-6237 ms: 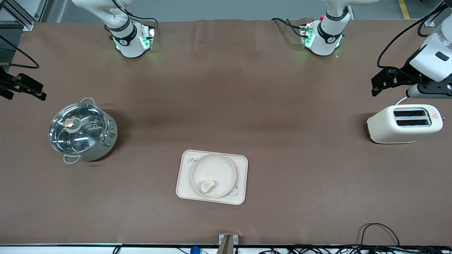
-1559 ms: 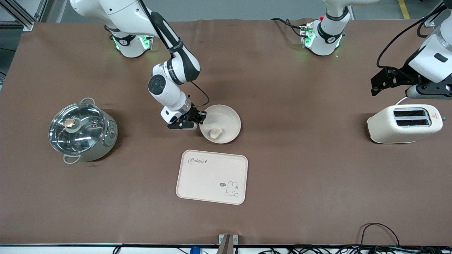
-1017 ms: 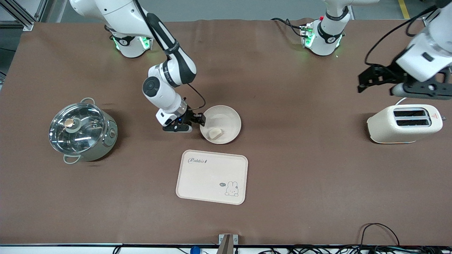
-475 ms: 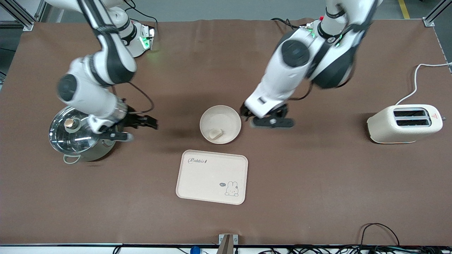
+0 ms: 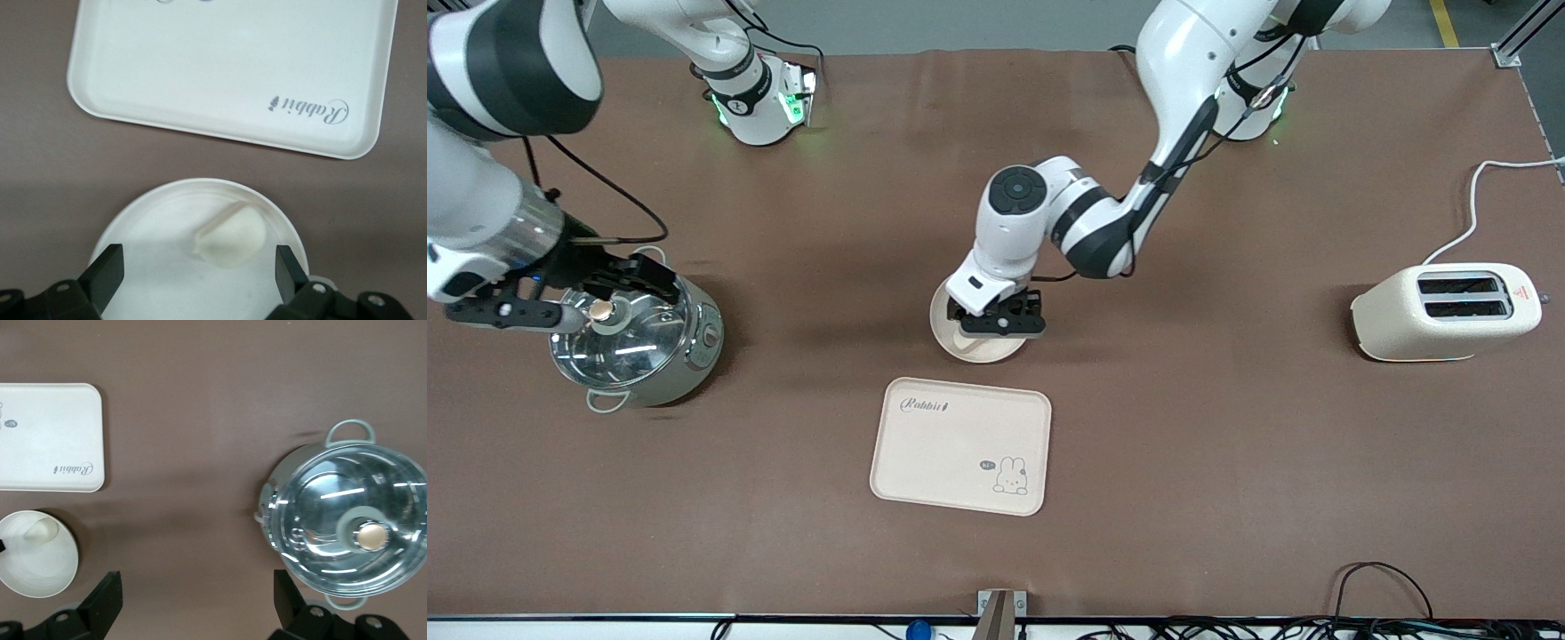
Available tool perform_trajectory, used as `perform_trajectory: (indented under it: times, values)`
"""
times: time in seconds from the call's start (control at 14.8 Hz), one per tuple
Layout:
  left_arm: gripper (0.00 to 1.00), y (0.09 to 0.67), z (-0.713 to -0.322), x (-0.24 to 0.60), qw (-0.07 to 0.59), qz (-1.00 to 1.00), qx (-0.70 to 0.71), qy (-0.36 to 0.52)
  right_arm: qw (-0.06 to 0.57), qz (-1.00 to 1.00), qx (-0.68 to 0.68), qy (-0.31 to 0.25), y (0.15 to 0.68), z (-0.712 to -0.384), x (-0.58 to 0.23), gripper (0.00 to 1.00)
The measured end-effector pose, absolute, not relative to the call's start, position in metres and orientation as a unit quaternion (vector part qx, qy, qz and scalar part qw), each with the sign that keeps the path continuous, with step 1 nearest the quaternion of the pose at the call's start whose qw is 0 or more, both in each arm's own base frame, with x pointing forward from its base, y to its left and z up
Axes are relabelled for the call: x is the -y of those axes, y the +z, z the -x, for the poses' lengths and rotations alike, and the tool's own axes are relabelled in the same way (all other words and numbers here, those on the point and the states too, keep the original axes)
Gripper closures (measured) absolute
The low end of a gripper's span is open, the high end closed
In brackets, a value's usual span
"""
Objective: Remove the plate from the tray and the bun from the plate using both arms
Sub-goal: 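Grasp the white bun with the left gripper while the right gripper withdraws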
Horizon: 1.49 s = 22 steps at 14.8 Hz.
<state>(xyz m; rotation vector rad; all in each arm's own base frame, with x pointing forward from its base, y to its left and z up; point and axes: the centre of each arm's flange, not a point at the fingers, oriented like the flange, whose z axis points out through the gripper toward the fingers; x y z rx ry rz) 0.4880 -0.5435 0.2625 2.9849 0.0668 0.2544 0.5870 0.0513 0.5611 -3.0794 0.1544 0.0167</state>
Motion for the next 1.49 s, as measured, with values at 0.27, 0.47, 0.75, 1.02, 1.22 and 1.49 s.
perform_trajectory:
  times: [0.27, 0.47, 0.75, 1.02, 1.22, 1.49]
  values:
    - [0.00, 0.230, -0.466, 0.564, 0.068, -0.992, -0.023, 0.102, 0.012, 0.997, -0.067, 0.028, 0.593, -0.562, -0.005, 0.00]
    - [0.01, 0.204, -0.461, 0.566, 0.060, -0.991, -0.022, 0.119, 0.004, 0.998, -0.060, 0.002, 0.637, -0.534, 0.012, 0.00]
    - [0.04, 0.185, -0.459, 0.566, 0.059, -0.990, -0.019, 0.124, 0.004, 0.998, -0.053, -0.013, 0.658, -0.519, 0.020, 0.00]
    - [0.25, 0.191, -0.463, 0.568, 0.064, -0.989, -0.020, 0.129, 0.003, 0.999, -0.048, -0.009, 0.654, -0.521, 0.018, 0.00]
    - [0.55, 0.192, -0.464, 0.568, 0.064, -0.989, -0.020, 0.131, 0.001, 0.999, -0.047, -0.009, 0.654, -0.521, 0.019, 0.00]
    - [0.85, 0.193, -0.464, 0.569, 0.060, -0.988, -0.016, 0.138, 0.000, 0.999, -0.045, -0.009, 0.654, -0.521, 0.021, 0.00]
